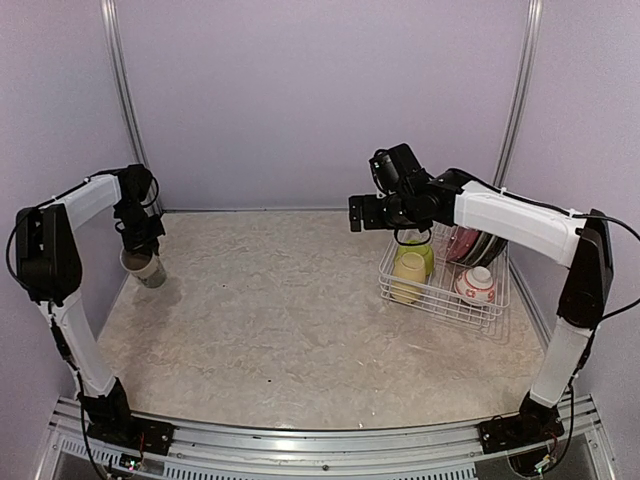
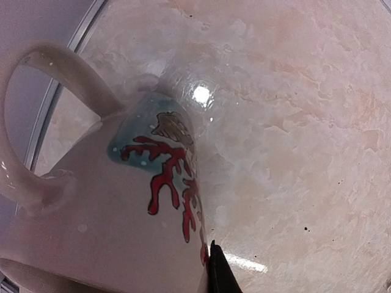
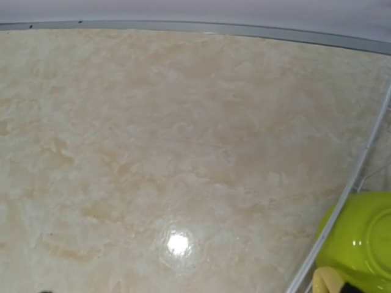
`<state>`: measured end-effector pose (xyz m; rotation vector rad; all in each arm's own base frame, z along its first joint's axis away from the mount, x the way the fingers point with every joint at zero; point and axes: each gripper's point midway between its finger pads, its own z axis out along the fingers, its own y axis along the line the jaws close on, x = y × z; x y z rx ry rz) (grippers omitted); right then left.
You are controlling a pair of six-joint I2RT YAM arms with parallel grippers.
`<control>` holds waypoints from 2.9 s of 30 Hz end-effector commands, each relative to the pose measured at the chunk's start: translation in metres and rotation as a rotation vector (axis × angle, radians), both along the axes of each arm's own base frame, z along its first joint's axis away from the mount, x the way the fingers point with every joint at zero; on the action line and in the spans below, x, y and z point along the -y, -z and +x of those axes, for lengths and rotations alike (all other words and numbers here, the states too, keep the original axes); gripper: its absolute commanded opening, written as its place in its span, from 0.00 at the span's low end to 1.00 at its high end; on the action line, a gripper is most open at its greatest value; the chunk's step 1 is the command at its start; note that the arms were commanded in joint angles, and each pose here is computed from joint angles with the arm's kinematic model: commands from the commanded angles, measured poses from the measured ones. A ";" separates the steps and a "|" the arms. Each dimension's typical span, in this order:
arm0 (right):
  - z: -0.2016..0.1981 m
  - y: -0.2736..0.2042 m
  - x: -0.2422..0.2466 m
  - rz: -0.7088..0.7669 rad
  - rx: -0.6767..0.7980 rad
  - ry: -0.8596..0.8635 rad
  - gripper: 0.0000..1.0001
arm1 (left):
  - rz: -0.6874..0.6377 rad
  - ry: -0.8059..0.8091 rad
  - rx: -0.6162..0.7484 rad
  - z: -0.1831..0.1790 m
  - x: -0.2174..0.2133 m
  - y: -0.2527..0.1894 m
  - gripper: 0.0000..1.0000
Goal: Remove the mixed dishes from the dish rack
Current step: Place the cup at the corner of the board, then grab the cup from the dish rack.
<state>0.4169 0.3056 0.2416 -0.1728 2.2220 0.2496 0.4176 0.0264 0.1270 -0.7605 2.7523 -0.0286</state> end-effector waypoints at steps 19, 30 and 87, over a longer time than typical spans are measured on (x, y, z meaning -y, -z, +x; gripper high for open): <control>-0.029 -0.003 0.018 -0.009 0.015 -0.037 1.00 | -0.021 0.086 0.248 0.011 0.009 -0.063 0.69; -0.055 0.020 0.065 -0.152 -0.062 0.086 1.00 | -0.124 0.223 0.551 0.002 0.052 -0.131 0.91; -0.019 0.088 0.102 -0.073 -0.269 0.245 0.59 | -0.175 0.478 0.624 -0.015 0.131 -0.148 0.91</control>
